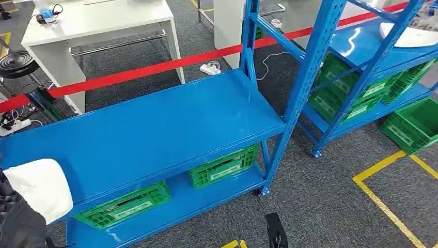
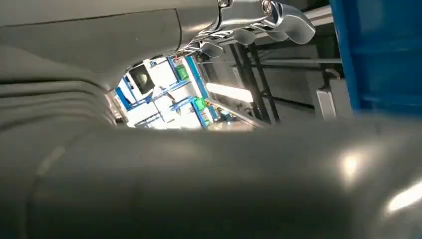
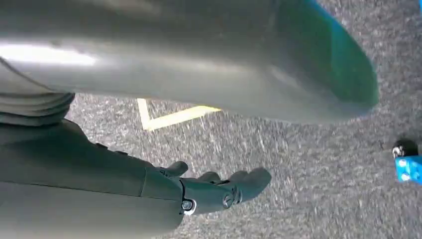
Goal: Take the parts from the cabinet and place them on the table.
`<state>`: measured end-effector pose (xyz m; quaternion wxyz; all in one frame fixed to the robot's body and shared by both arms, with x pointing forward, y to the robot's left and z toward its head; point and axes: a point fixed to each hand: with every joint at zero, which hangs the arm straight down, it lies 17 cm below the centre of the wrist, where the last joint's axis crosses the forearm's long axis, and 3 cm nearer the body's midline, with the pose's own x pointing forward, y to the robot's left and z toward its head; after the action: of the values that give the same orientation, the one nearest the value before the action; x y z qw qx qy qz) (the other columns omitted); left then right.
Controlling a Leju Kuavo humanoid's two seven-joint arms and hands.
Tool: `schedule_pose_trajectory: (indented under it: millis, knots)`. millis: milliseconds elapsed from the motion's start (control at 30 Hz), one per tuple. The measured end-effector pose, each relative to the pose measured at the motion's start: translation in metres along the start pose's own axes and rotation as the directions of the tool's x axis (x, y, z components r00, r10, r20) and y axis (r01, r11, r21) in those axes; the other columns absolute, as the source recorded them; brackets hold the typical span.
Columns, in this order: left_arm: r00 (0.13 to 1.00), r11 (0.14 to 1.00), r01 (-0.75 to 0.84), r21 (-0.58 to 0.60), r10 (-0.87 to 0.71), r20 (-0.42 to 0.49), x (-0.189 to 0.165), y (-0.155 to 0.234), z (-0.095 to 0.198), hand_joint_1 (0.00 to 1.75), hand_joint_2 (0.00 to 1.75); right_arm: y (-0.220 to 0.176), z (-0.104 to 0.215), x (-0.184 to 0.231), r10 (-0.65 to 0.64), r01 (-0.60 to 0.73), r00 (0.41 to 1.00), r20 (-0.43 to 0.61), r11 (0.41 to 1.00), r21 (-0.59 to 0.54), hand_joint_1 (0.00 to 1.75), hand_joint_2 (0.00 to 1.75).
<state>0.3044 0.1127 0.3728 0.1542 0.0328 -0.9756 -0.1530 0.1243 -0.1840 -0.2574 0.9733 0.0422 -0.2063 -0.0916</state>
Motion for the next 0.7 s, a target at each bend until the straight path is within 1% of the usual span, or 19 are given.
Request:
schedule_pose_trajectory:
  millis: [267, 300, 433, 667, 700]
  knots:
    - [0.998, 0.997, 0.068, -0.047, -0.068, -0.007, -0.003, -0.008, 0.012, 0.00, 0.00, 0.002, 0.001, -0.002, 0.012, -0.012, 1.000, -0.007, 1.000, 0.010, 0.00, 0.00]
    - [0.997, 0.995, 0.083, -0.062, -0.083, -0.006, -0.004, -0.011, 0.014, 0.00, 1.75, 0.002, 0.001, -0.002, 0.014, -0.013, 1.000, -0.007, 1.000, 0.012, 0.00, 0.00]
    - [0.989, 0.984, 0.145, -0.107, -0.148, -0.016, -0.015, -0.017, 0.023, 0.00, 1.75, 0.003, 0.001, -0.002, 0.019, -0.019, 1.000, -0.006, 1.000, 0.017, 0.00, 0.00]
    - [0.977, 0.971, 0.189, -0.144, -0.201, -0.072, -0.038, -0.022, 0.036, 0.00, 1.75, 0.004, 0.001, -0.002, 0.020, -0.020, 1.000, -0.006, 1.000, 0.017, 0.00, 0.00]
    - [0.975, 0.970, 0.192, -0.148, -0.206, -0.080, -0.041, -0.022, 0.038, 0.00, 0.00, 0.003, 0.001, -0.002, 0.019, -0.019, 1.000, -0.006, 1.000, 0.017, 0.00, 0.00]
